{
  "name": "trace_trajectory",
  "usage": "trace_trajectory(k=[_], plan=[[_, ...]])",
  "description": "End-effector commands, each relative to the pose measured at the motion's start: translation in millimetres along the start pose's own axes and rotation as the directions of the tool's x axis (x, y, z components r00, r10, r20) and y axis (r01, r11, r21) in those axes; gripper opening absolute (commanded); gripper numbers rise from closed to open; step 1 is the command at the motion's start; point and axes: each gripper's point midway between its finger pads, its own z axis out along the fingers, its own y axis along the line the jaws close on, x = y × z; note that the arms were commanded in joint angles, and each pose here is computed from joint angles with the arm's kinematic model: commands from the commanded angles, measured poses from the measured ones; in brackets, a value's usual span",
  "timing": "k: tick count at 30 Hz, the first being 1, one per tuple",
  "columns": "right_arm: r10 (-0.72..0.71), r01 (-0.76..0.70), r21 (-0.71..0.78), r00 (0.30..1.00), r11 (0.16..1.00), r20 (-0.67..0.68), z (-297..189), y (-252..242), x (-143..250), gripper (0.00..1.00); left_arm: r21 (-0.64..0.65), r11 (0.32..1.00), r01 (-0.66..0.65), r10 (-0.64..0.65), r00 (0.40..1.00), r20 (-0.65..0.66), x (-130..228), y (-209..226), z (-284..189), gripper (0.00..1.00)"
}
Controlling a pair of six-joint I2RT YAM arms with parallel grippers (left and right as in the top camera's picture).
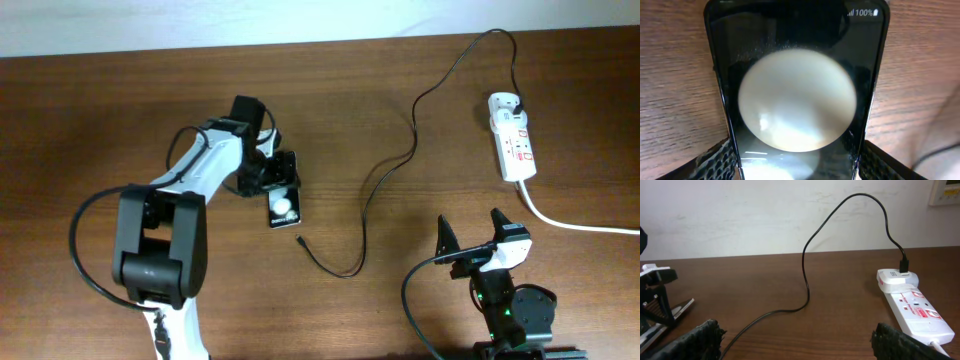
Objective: Plug charger to phone and switch on socket
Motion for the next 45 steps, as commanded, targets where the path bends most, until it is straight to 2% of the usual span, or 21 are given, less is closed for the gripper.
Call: trace_trajectory(k=[1,5,7,9,12,16,23,24,25,27,29,33,35,38,40,42,45], plan=[[0.003,-0.003,-0.013,1.000,1.000,-0.005,0,3,3,0.99,0.130,0.991,0.042,-0.033,0.996,-0.077,9,7,9,0.67],[0.003,-0.003,-0.013,1.000,1.000,-0.004,0,3,3,0.99,0.332,0.943,-0.014,0.041,0.996,-0.073,9,-11,-6,0.70],[0.003,-0.003,-0.013,1.000,1.000,-0.004,0,3,3,0.99,0.452,0.890,-0.051,0.083,0.995,-0.051,7,-24,-17,0.72],[0.003,-0.003,-0.013,1.000,1.000,-0.004,0,3,3,0.99,0.525,0.850,-0.045,0.071,0.997,-0.030,2,-25,-29,0.72],[0.003,-0.003,-0.013,1.000,1.000,-0.004,0,3,3,0.99,0.666,0.746,-0.012,0.008,1.000,0.009,-11,-22,-58,0.73],[0.003,-0.003,-0.013,1.000,1.000,-0.004,0,3,3,0.99,0.678,0.734,0.028,-0.050,0.999,0.012,-17,-4,-68,0.72],[0.003,-0.003,-0.014,1.000,1.000,-0.002,0,3,2,0.99,0.687,0.726,-0.016,-0.016,0.999,0.040,-16,-6,-69,0.72],[0.007,-0.007,-0.026,1.000,1.000,-0.004,0,5,2,0.99,0.687,0.726,-0.018,-0.014,0.999,0.042,-16,-6,-69,0.72],[0.057,-0.057,-0.109,0.998,0.992,-0.011,-1,19,2,0.99,0.687,0.726,-0.019,-0.014,0.999,0.043,-16,-6,-69,0.72],[0.065,-0.067,-0.154,0.998,0.986,-0.017,-2,27,2,0.99,0.687,0.726,-0.022,-0.012,0.999,0.044,-16,-6,-69,0.72],[0.140,-0.144,-0.193,0.990,0.971,-0.036,-5,35,-4,0.99,0.678,0.735,-0.024,-0.011,0.999,0.047,-17,-4,-68,0.72],[0.163,-0.166,-0.197,0.986,0.966,-0.032,-19,43,-54,0.99,0.670,0.742,-0.024,-0.011,0.999,0.047,-17,-3,-67,0.72],[0.171,-0.185,-0.181,0.981,0.966,-0.088,-24,47,-89,0.99,0.670,0.742,-0.024,-0.011,0.999,0.047,-17,-3,-67,0.72],[0.201,-0.241,-0.122,0.940,0.963,-0.275,-21,50,-114,0.99,0.670,0.742,-0.023,-0.011,0.999,0.047,-17,-3,-67,0.72],[0.233,-0.285,-0.052,0.864,0.957,-0.446,-14,49,-114,0.99,0.670,0.742,-0.023,-0.011,0.999,0.046,-17,-3,-67,0.72],[0.260,-0.354,-0.035,0.748,0.935,-0.610,5,58,-108,0.99,0.670,0.742,-0.023,-0.011,0.999,0.046,-17,-3,-67,0.73],[0.276,-0.436,-0.037,0.631,0.899,-0.725,31,68,-83,0.99,0.670,0.742,-0.023,-0.011,0.999,0.046,-17,-3,-67,0.73]])
